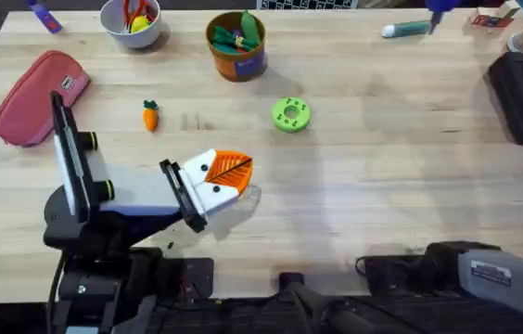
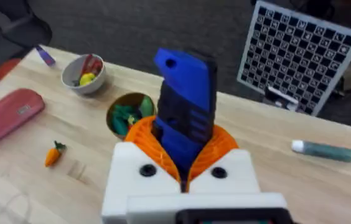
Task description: Pick up the gripper from the table and insert it into the empty holder that is missing its gripper. Then pick up a screw, insert it into the mounting hole, and use the screwdriver to tighten it. Finally, clean up the table by picking up the vegetable and placing it into the bucket.
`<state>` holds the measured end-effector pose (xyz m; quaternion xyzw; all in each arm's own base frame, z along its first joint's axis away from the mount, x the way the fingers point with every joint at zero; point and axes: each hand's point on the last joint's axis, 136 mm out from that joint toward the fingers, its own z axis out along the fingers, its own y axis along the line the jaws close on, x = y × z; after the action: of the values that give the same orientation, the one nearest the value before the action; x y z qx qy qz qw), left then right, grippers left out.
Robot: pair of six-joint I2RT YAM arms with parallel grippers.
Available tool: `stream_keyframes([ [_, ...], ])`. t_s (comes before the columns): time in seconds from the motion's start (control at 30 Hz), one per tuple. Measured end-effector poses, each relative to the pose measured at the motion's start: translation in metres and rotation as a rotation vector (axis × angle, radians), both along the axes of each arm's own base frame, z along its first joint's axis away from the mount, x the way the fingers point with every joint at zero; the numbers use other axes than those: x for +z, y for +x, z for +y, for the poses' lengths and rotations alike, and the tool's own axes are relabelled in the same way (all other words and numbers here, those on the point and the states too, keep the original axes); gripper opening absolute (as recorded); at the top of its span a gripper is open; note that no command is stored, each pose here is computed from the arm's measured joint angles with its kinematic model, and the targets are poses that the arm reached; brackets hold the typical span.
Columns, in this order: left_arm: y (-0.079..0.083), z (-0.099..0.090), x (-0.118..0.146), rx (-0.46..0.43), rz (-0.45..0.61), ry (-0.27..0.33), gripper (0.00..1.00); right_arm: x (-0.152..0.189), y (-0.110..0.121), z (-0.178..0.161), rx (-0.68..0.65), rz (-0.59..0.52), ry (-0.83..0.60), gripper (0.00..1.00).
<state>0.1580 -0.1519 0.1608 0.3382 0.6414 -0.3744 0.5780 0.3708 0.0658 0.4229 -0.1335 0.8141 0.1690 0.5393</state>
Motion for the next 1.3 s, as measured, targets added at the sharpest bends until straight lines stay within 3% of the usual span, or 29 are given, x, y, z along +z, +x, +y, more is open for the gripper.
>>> stream_keyframes([
  [0.37, 0.0, 0.0, 0.0, 0.0, 0.0, 0.0, 0.019, -0.047, 0.004, 0.033, 0.027, -0.113, 0.206, 0.023],
  [0.6, 0.0, 0.0, 0.0, 0.0, 0.0, 0.0, 0.019, -0.059, -0.003, 0.087, 0.22, -0.182, 0.344, 0.023],
  [0.7, 0.0, 0.0, 0.0, 0.0, 0.0, 0.0, 0.019, -0.043, -0.017, 0.118, 0.361, -0.252, 0.371, 0.023],
  [1.0, 0.0, 0.0, 0.0, 0.0, 0.0, 0.0, 0.019, -0.01, -0.093, 0.201, 0.747, -0.458, 0.344, 0.023],
  [1.17, 0.0, 0.0, 0.0, 0.0, 0.0, 0.0, 0.019, 0.023, -0.124, 0.211, 0.848, -0.612, 0.393, 0.023],
  [1.3, 0.0, 0.0, 0.0, 0.0, 0.0, 0.0, 0.019, 0.023, -0.129, 0.212, 0.878, -0.59, 0.409, 0.023],
])
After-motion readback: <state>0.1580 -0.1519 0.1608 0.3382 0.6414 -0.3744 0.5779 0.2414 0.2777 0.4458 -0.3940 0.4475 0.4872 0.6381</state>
